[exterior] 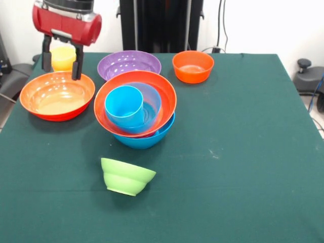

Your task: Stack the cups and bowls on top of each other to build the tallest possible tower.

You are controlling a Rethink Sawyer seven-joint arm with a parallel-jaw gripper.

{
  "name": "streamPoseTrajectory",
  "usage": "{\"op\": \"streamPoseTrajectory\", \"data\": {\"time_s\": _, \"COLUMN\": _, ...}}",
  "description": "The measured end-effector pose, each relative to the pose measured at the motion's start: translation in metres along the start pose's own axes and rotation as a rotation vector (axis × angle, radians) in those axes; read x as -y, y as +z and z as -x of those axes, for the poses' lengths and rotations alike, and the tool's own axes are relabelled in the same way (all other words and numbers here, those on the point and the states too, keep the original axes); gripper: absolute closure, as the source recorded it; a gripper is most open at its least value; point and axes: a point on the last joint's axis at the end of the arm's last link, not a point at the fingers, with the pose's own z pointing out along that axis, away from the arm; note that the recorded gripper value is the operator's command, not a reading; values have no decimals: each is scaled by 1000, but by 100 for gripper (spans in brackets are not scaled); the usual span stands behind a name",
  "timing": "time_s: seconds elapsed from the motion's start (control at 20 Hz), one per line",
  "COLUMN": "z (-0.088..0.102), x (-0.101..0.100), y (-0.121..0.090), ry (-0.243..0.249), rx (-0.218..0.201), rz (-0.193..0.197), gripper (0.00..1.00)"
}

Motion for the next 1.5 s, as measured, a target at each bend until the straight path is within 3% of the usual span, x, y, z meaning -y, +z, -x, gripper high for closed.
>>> {"op": "streamPoseTrajectory", "data": {"time_s": 0.65, "z": -60, "x": -19, "y": 48, "ry": -113, "rx": 44, "rz": 17, "gripper": 0}}
{"op": "streamPoseTrajectory", "data": {"time_s": 1.0, "z": -84, "x": -20, "y": 62, "ry": -106, "rx": 9, "rz": 39, "gripper": 0}}
{"op": "streamPoseTrajectory", "data": {"time_s": 1.5, "z": -97, "x": -9, "y": 68, "ry": -78, "rx": -18, "rz": 64, "gripper": 0}}
